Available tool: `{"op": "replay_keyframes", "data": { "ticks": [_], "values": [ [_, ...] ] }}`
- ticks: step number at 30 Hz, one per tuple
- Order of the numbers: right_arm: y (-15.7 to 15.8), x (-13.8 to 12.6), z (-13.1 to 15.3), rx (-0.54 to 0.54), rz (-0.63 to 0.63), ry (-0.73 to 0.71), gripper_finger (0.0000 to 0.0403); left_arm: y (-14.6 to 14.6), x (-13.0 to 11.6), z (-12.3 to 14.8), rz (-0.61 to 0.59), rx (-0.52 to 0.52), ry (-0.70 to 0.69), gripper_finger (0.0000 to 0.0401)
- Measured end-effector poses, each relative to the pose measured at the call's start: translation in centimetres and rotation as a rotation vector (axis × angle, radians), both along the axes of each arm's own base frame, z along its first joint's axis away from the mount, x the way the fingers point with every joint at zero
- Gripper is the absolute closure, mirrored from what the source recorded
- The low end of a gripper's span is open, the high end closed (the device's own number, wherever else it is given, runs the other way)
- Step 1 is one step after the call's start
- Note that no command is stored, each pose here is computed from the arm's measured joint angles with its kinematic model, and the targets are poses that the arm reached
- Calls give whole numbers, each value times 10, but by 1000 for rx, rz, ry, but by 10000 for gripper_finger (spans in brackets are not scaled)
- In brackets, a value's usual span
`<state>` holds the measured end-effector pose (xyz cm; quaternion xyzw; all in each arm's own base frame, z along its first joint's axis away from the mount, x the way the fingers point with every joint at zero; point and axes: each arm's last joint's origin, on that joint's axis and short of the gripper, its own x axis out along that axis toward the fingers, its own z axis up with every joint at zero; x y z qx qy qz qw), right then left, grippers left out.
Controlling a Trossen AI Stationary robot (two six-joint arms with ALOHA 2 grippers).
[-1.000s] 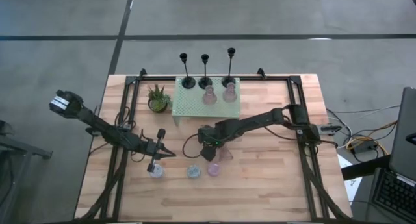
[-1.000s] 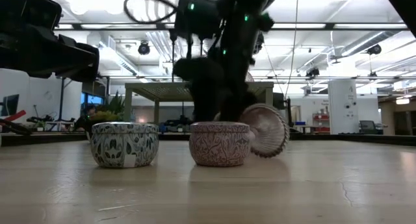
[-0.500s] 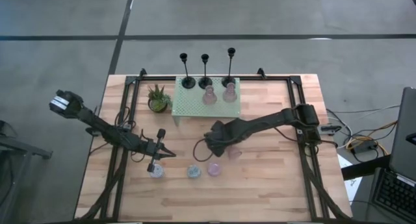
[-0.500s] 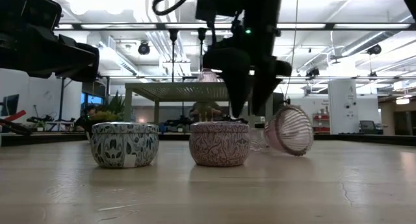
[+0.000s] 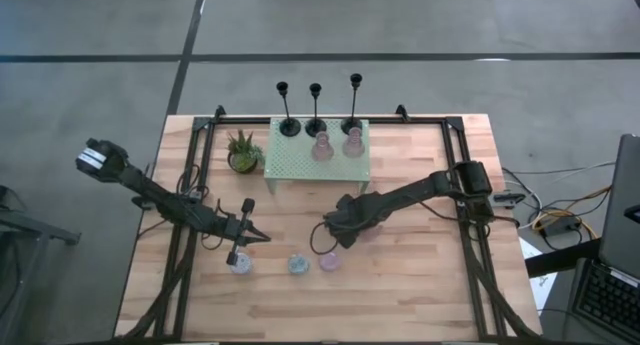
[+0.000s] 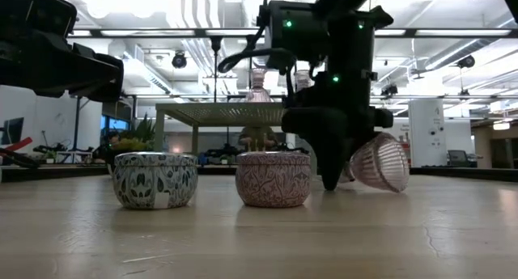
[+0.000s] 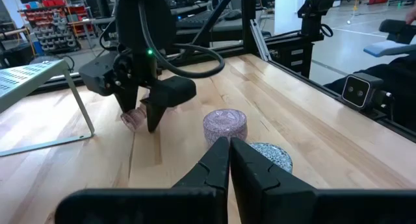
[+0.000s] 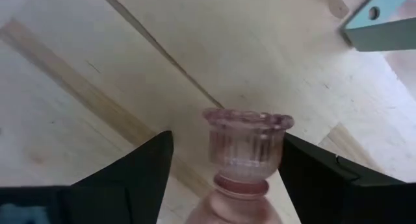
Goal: Pick & Place candle stick holders
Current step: Put the transparent pink candle holder on the shelf aligned with the black candle holder
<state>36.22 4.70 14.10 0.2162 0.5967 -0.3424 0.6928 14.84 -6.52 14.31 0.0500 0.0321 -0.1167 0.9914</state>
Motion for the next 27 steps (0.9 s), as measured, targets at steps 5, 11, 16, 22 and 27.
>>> {"op": "replay_keyframes", "data": {
  "ticks": [5,11,16,22,27],
  "values": [
    [0,-3,-4,24,-14,-2,155,0,0,0,0,0,0,385],
    [4,0,-2,27,16,-11,190,0,0,0,0,0,0,383],
    [6,4,2,32,53,-20,237,0,0,0,0,0,0,385],
    [7,7,3,29,71,-39,277,0,0,0,0,0,0,383],
    [14,16,6,38,129,-133,277,0,0,0,0,0,0,385]
  ]
}}
